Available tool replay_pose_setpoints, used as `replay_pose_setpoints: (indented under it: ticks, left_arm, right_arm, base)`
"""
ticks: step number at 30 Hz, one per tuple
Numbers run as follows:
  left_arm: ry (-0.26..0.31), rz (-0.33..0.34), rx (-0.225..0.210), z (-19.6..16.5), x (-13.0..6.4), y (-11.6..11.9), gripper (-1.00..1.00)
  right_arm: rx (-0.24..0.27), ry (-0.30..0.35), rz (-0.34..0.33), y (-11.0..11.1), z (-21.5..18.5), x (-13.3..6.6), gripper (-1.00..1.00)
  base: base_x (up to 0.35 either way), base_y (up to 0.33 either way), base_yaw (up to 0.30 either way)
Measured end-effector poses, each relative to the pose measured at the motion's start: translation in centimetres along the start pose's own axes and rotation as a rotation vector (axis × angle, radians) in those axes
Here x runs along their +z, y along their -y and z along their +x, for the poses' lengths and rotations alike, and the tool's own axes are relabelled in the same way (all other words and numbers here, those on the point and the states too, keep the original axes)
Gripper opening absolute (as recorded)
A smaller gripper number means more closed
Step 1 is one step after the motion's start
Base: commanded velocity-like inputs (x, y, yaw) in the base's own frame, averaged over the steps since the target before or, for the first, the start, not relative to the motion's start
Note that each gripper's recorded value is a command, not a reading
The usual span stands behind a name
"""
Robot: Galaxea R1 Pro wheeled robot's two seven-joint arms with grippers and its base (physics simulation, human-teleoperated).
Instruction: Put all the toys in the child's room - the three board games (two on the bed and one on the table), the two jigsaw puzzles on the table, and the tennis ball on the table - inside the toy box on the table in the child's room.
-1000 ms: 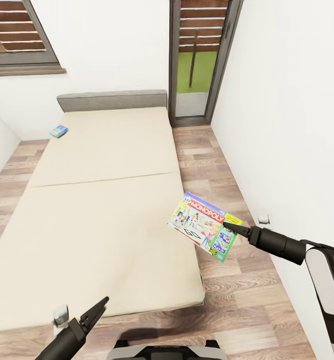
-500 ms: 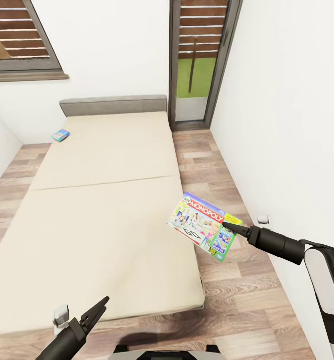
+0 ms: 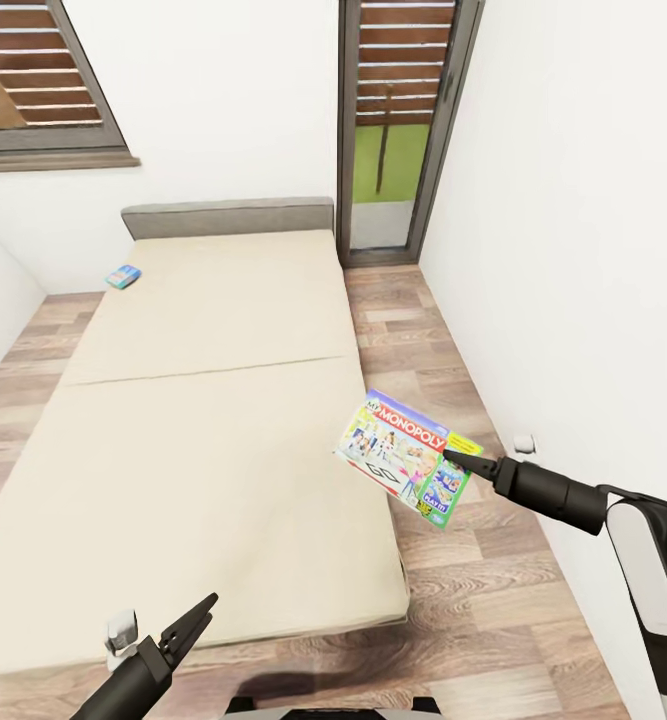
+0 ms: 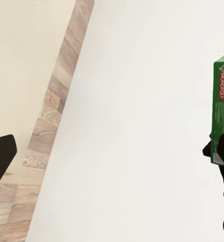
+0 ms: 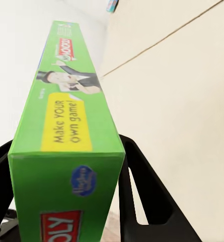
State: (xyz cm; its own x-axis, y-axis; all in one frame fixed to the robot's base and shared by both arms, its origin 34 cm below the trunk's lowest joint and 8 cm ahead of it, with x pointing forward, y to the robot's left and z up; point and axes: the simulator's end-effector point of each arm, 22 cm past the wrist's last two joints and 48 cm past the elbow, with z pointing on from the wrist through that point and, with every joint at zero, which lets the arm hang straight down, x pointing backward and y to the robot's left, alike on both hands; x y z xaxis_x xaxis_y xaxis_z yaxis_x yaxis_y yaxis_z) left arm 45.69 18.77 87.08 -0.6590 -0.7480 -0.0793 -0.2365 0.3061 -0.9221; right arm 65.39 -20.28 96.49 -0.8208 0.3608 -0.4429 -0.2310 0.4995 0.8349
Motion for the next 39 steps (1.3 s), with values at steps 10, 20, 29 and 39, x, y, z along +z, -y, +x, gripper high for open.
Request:
replay_pose_setpoints:
  ticks: [10, 20, 29, 39]
  left_arm:
    - [0.002, 0.005, 0.001, -0.1, 0.0, 0.1, 1.00]
    - [0.002, 0.008, 0.001, 0.0, 0.0, 0.2, 1.00]
    - [0.007, 0.014, 0.006, -0.2, -0.1, 0.5, 1.00]
    - [0.010, 0.027, 0.013, -0.3, -0.1, 1.0, 1.00]
  right_arm:
    - [-0.008, -0.002, 0.017, 0.4, 0.3, -0.1, -1.00]
    - [-0.018, -0.001, 0.016, 0.3, 0.3, 0.0, -1.00]
    - [-0.029, -0.023, 0.003, -0.4, 0.9, 0.6, -1.00]
    - [-0.044, -0.032, -0.008, -1.3, 1.1, 0.9, -1.00]
  base:
    - [0.000, 0.000, 0.000]
    - [0.000, 0.000, 0.000]
    - [0.000, 0.000, 0.000]
    - [0.000, 0.000, 0.000]
